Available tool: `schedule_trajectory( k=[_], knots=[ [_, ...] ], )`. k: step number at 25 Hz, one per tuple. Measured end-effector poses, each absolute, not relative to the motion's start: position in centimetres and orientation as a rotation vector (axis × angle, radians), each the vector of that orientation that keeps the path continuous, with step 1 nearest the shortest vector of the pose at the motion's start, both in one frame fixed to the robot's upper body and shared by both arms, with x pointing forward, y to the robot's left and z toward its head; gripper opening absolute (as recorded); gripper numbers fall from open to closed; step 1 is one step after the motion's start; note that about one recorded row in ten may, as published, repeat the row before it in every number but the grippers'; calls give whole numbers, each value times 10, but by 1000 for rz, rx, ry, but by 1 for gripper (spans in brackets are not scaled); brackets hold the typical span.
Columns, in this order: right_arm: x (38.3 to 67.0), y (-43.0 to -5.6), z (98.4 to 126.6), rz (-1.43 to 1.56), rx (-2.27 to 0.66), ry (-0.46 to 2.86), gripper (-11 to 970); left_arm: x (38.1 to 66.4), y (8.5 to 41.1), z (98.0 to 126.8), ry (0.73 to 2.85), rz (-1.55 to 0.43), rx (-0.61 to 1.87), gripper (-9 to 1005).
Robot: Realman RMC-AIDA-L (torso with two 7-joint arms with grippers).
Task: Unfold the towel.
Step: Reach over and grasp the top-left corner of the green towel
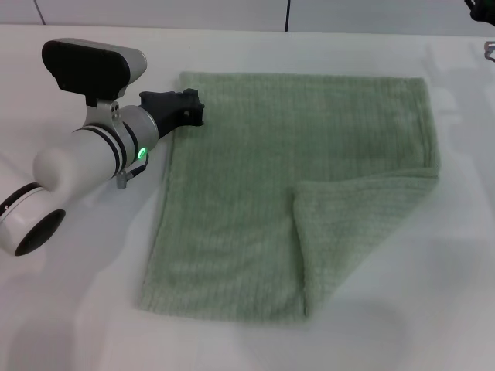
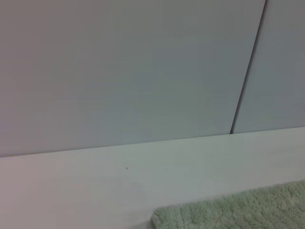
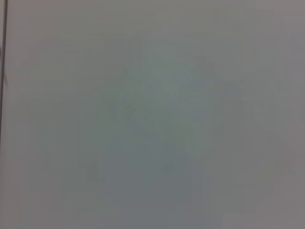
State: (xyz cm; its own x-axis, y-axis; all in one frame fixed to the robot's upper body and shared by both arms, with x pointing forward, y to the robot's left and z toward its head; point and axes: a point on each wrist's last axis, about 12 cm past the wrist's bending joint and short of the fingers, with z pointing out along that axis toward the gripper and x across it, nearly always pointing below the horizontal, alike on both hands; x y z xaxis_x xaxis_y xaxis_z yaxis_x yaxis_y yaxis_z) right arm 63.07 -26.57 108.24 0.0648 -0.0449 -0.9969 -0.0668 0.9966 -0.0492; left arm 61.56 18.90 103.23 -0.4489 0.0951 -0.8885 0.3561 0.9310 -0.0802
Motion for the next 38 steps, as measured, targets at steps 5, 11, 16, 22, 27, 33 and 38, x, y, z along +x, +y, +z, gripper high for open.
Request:
schedule_trajectory(
  k=[5, 11, 16, 22, 27, 33, 38],
  knots=[
    [631, -265, 1081, 17, -91, 1518, 815, 615, 190, 1032, 2032, -307, 322, -1],
    [636, -259, 1085, 36, -94, 1528, 815, 614, 191, 1030, 2038, -306, 317, -1],
    [639, -253, 1100, 81, -103, 1544, 815, 613, 190, 1030, 2036, -311, 313, -1],
    [638, -245, 1119, 110, -141, 1563, 816, 612, 189, 1029, 2038, -313, 323, -1],
    [642, -235, 1136, 128, -186, 1613, 816, 611, 188, 1029, 2038, -314, 331, -1],
    [644, -209, 1162, 157, -291, 1718, 815, 611, 186, 1030, 2032, -321, 343, -1],
    [645, -199, 1182, 152, -341, 1778, 815, 611, 185, 1030, 2032, -321, 345, -1]
  ],
)
